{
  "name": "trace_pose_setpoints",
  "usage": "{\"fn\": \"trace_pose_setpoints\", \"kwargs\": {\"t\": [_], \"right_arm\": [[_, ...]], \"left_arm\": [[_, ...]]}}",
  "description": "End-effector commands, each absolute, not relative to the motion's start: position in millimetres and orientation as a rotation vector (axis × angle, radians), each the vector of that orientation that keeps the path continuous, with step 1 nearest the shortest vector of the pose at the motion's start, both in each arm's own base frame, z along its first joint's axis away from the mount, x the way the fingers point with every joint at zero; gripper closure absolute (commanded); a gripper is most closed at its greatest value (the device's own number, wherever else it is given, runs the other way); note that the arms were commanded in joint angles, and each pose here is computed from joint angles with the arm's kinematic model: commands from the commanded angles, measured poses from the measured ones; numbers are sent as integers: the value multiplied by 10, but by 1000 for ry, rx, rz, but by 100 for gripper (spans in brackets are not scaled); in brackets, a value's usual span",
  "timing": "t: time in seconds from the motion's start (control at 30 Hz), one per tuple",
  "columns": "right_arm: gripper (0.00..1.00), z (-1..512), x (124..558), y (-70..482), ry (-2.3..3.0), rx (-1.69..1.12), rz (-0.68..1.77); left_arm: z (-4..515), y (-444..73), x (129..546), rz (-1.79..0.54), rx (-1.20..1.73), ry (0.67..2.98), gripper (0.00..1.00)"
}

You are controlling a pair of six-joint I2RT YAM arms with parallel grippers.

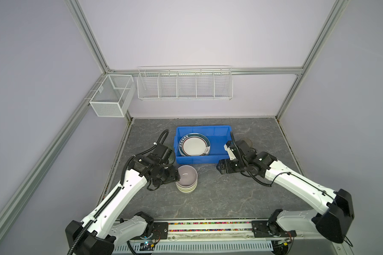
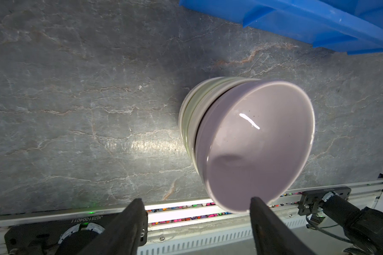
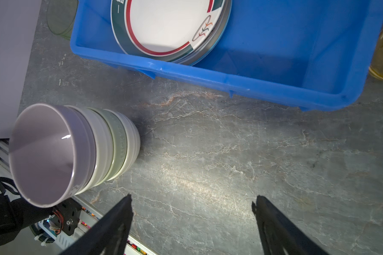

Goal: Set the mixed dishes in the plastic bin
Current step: 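Move both grippers down to the rim of the lavender bowl stack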

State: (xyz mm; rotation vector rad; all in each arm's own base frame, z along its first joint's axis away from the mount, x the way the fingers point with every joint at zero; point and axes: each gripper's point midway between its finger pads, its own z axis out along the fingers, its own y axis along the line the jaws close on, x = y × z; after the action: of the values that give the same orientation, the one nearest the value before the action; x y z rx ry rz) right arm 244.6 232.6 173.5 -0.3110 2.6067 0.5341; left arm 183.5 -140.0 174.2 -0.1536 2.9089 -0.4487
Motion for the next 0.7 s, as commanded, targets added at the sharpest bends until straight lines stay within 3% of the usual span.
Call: {"fn": "trace_pose_setpoints", "kwargs": {"t": [0.0,0.4,0.67], "right_arm": [[12,1796,2401,2249,2582,-269,530],[12,1767,2305,2121,2582,-242,516],[12,1746,2276,2042,2579,-207,497]], "left_arm": [[1733,-1385,1895,-409,-186,2901,29],[1600,-1452,1946,-381,-153,2941,49],[1534,-1449,1989,-338,-121,2955,57]]}}
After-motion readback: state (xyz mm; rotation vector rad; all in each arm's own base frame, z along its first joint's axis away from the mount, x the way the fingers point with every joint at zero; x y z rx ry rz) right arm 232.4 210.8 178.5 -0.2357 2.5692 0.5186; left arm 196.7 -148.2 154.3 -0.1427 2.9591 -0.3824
